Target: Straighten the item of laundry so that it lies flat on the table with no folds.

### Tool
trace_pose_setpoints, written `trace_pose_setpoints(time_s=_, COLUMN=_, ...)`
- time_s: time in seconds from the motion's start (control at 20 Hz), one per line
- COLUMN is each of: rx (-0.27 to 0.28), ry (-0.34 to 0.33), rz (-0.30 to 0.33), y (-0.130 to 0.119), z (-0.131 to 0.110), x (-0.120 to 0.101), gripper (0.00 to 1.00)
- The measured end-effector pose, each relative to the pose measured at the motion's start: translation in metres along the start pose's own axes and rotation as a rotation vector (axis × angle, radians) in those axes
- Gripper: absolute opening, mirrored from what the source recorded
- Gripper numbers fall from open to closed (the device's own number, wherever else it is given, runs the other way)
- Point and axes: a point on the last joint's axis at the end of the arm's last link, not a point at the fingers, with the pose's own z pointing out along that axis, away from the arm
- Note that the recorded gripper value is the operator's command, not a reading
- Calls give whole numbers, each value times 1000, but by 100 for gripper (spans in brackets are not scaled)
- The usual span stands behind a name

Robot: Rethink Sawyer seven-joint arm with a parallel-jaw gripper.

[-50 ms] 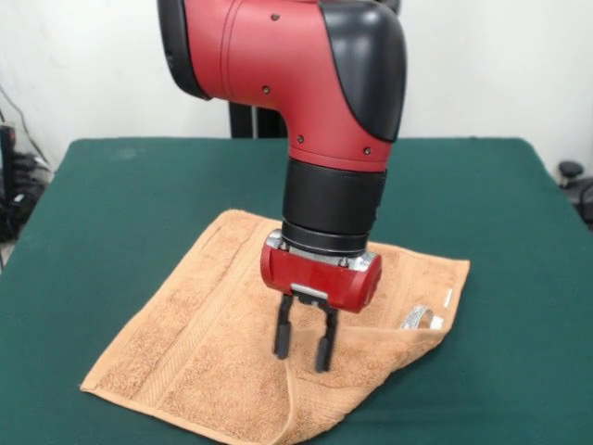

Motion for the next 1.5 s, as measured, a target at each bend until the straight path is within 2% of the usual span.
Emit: trace_pose_setpoints(time_s=1.5, rx=-7, ry=-34, rz=2, y=0, z=-2, x=-7, gripper=0)
